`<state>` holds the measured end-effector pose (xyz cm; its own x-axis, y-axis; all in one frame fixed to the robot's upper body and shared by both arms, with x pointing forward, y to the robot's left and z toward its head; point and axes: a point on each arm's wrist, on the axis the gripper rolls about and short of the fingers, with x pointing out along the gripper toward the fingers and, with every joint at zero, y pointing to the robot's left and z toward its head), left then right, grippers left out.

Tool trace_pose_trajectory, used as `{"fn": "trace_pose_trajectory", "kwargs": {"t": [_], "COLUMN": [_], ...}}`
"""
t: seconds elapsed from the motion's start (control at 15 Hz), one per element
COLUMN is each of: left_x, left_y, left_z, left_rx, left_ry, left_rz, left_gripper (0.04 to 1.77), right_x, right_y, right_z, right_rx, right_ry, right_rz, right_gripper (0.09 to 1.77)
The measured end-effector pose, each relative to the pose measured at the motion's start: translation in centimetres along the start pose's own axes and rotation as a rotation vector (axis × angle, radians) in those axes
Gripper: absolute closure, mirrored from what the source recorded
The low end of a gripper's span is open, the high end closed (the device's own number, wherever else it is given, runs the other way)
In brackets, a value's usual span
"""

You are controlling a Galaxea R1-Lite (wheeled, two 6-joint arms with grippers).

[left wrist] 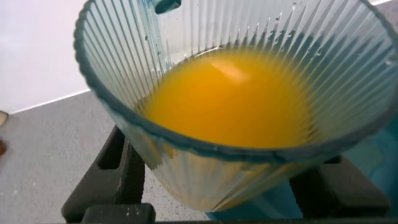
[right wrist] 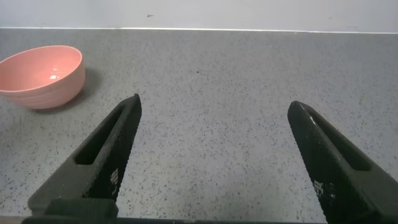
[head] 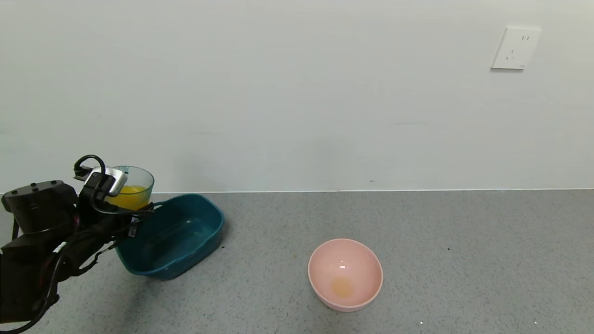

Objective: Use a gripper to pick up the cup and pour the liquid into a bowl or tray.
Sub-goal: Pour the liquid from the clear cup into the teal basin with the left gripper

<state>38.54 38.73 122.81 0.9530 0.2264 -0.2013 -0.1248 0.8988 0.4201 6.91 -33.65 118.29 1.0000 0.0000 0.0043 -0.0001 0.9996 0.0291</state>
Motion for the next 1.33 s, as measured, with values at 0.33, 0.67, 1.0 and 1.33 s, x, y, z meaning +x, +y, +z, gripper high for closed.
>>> {"fn": "trace_pose_trajectory", "kwargs": {"t": [0.33, 0.67, 1.0, 1.33], "left_x": [0.3, 0.3, 0.3, 0.4], "left_y": [0.0, 0.0, 0.1, 0.5], "left_z": [-1.2, -1.4, -1.2, -1.1], "left_rx": [0.095, 0.173, 0.241, 0.361], "left_ry": [0.008, 0.012, 0.008, 0.008], "left_rz": [0.005, 0.003, 0.014, 0.030], "left_gripper": [0.52, 0.52, 0.52, 0.52], "right_x": [0.0, 0.0, 0.0, 0.0], "right_y": [0.0, 0.0, 0.0, 0.0], "right_z": [0.0, 0.0, 0.0, 0.0], "right_rx": [0.000, 0.000, 0.000, 0.000], "right_ry": [0.000, 0.000, 0.000, 0.000], "right_rz": [0.000, 0.000, 0.000, 0.000], "right_gripper": [0.15, 0.15, 0.15, 0.15]}}
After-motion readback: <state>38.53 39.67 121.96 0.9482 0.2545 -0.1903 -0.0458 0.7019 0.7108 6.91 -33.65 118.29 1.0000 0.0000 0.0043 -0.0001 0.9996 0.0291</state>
